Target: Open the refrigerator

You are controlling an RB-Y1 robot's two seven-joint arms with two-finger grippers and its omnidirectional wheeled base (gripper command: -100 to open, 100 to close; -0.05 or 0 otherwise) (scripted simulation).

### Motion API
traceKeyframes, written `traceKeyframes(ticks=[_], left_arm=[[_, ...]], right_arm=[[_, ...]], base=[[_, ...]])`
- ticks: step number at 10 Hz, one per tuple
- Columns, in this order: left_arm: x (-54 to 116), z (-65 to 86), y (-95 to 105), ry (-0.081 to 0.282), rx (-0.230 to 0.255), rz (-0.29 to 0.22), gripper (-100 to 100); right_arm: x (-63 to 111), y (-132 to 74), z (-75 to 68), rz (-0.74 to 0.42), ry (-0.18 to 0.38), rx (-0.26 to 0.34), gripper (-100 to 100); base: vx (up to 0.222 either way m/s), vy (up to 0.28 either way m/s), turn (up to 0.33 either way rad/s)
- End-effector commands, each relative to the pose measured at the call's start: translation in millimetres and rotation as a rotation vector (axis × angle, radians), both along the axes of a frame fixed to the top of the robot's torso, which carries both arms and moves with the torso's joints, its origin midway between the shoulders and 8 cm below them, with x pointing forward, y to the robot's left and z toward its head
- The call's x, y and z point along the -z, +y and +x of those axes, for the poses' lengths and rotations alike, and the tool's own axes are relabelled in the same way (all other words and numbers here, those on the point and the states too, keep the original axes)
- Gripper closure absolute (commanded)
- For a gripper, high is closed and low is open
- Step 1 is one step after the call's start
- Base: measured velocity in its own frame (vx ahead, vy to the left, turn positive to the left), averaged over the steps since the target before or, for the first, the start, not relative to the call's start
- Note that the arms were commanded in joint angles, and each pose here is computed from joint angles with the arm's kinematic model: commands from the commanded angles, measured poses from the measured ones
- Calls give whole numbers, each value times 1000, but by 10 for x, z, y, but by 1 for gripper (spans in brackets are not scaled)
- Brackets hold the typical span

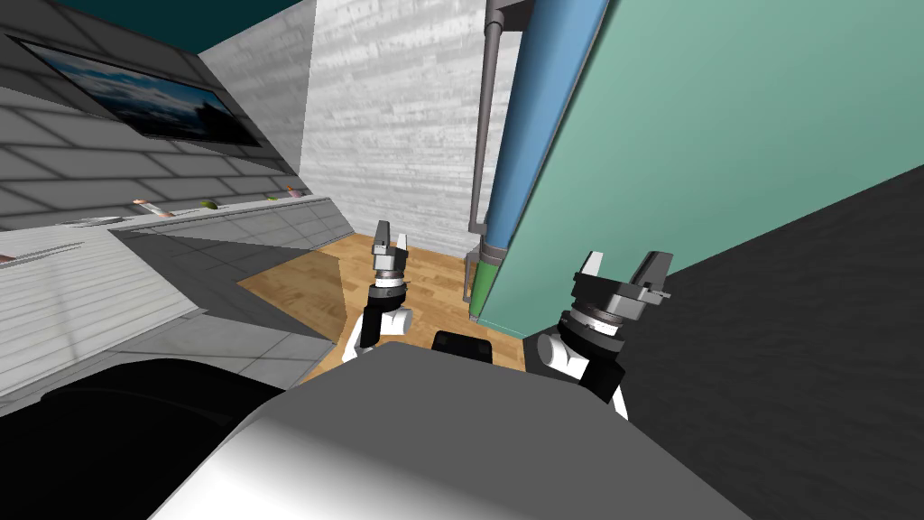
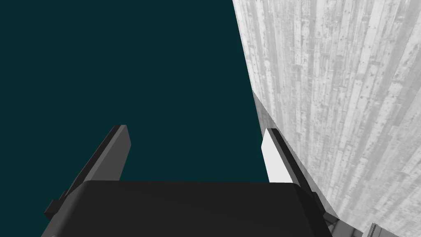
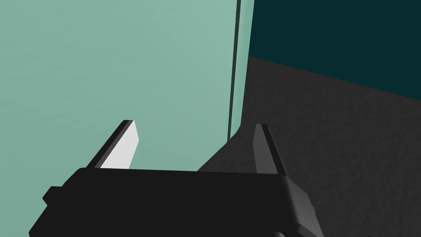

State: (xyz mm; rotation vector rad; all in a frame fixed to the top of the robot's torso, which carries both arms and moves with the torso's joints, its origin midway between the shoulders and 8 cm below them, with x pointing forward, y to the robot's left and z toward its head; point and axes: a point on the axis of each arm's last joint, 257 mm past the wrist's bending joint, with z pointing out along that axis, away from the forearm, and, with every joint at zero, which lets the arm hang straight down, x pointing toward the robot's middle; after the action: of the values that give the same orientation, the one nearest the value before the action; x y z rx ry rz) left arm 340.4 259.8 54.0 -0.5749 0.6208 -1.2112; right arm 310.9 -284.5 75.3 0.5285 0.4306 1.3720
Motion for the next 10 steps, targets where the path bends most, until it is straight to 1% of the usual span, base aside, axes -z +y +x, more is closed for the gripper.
traceKeyframes(ticks=[1, 9, 10], left_arm=[[0, 0, 0, 0, 0, 0, 0], [-2, -1, 0, 0, 0, 0, 0], [-2, -1, 0, 0, 0, 0, 0]], right_arm=[[0, 0, 0, 0, 0, 0, 0], [-1, 0, -1, 0, 0, 0, 0], [17, 17, 6, -51, 20, 1, -100]], base=[[0, 0, 0], [0, 0, 0], [13, 16, 21]])
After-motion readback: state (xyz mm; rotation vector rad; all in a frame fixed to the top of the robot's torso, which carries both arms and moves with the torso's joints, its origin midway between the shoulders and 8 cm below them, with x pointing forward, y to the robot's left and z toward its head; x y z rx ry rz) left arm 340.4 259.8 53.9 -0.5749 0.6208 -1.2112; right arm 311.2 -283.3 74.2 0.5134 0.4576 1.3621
